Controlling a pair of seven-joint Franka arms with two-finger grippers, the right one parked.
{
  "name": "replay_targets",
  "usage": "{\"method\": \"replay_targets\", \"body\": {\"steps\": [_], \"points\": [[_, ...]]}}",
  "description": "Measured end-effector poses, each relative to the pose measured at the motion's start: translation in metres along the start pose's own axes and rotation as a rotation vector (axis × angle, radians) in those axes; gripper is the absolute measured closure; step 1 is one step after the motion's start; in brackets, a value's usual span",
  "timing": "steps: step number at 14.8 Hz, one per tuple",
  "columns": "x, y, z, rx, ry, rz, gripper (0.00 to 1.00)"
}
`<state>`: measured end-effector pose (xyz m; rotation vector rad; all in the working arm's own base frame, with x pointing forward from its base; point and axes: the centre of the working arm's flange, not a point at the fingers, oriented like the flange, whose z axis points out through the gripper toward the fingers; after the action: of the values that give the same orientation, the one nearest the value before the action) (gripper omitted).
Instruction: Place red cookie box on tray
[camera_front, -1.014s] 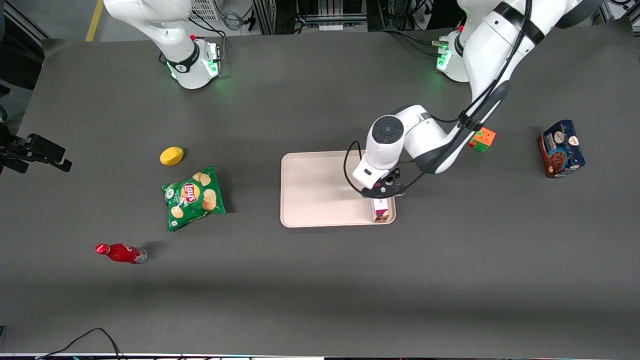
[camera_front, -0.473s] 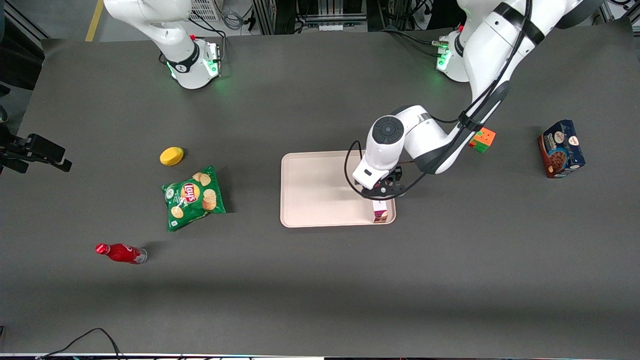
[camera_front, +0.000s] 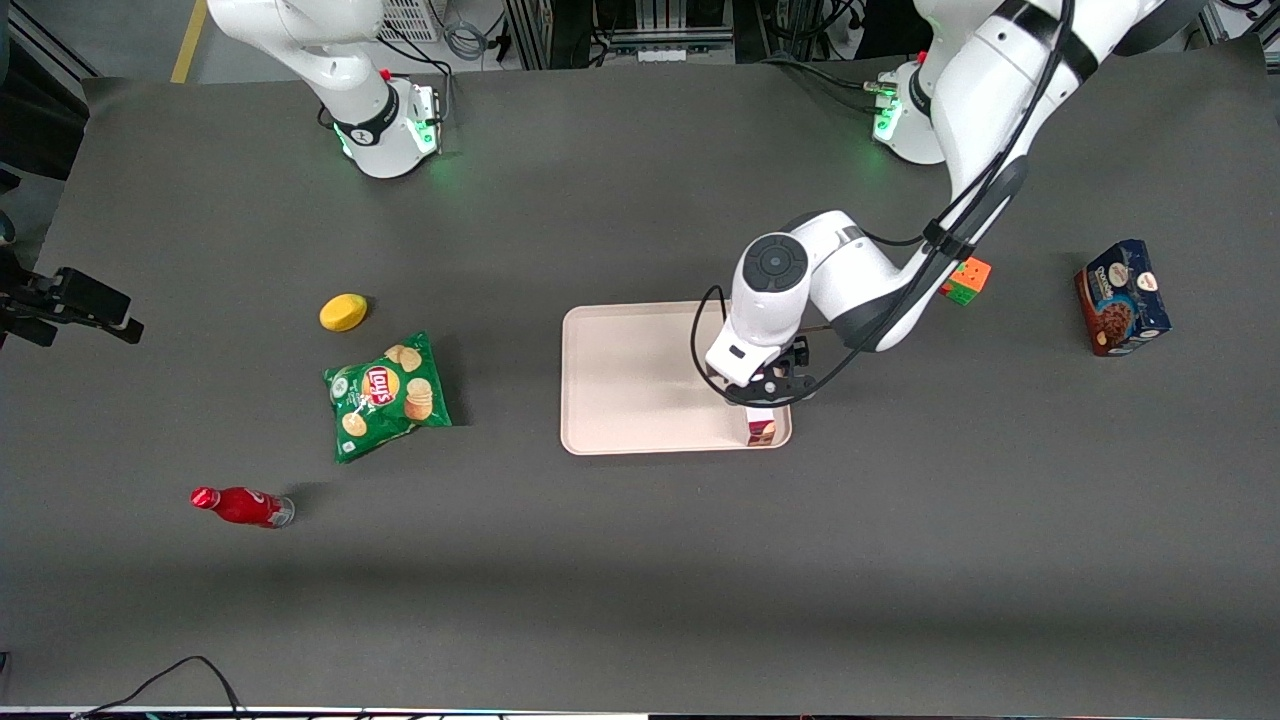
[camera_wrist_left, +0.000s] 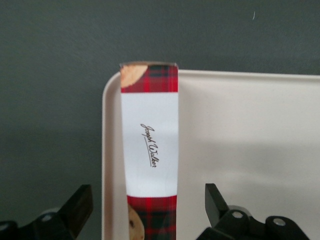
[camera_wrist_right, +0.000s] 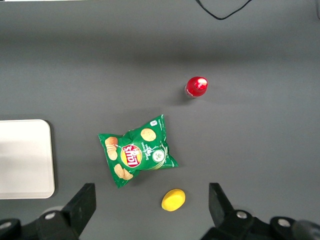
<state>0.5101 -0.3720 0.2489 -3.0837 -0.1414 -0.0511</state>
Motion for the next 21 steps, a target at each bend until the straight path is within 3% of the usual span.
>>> {"method": "replay_targets", "body": {"steps": [3, 5, 8, 10, 13, 15, 18, 21], "points": [[0.02, 0.013, -0.071, 0.094, -0.026, 0.064, 0.0], [0.037, 0.005, -0.129, 0.125, -0.069, 0.101, 0.0], [0.059, -0.03, -0.216, 0.085, -0.112, 0.167, 0.0], [0.066, -0.069, -0.268, 0.061, -0.108, 0.18, 0.0], [0.07, -0.14, -0.328, 0.075, -0.098, 0.24, 0.0], [0.077, -0.203, -0.359, 0.043, -0.092, 0.251, 0.0], [0.086, -0.291, -0.378, -0.01, -0.09, 0.185, 0.0], [0.087, -0.317, -0.352, -0.021, -0.063, 0.137, 0.0]]}}
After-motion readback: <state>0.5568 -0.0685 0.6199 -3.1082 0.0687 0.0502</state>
